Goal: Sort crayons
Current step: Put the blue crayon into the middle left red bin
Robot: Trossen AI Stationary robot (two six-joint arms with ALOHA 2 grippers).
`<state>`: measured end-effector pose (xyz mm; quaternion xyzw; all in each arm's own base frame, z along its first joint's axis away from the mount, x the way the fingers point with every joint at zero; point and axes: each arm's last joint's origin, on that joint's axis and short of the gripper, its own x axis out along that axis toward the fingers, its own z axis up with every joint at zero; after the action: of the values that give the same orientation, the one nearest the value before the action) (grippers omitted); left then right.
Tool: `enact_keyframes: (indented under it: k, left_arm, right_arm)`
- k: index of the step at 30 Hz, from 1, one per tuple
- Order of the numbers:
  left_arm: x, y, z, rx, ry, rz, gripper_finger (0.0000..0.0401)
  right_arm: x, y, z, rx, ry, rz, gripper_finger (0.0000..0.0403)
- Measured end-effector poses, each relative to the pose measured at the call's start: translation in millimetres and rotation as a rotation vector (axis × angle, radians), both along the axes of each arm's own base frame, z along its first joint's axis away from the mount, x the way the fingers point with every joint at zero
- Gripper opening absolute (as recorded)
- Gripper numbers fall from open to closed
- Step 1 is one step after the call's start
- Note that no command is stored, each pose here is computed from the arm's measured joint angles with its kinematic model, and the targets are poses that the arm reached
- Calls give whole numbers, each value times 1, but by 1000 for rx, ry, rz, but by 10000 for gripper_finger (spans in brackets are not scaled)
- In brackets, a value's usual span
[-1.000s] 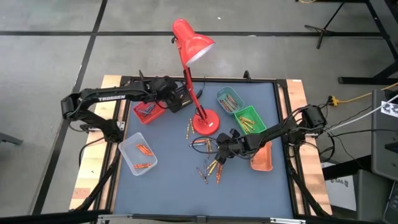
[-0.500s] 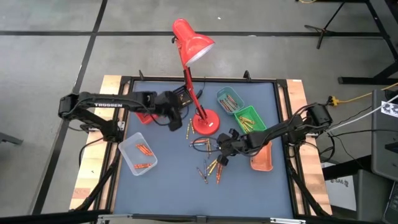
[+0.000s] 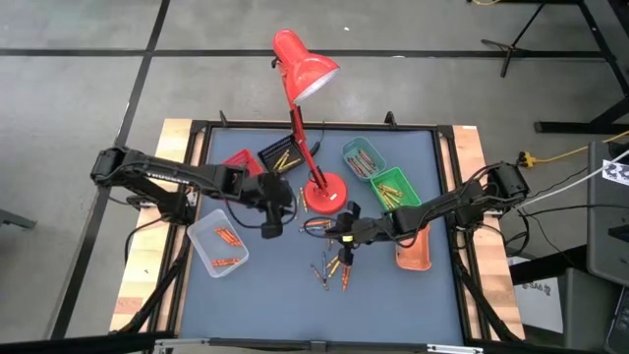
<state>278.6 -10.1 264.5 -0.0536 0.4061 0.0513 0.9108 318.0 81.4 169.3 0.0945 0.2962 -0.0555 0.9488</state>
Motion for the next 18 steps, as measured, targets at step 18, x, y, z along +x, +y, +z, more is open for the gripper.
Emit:
enact_keyframes:
  k: [18]
  left_arm:
    - [6,-41,11,-15,-155,-141,71]
  right_arm:
    - [16,4,36,-148,-396,110,16]
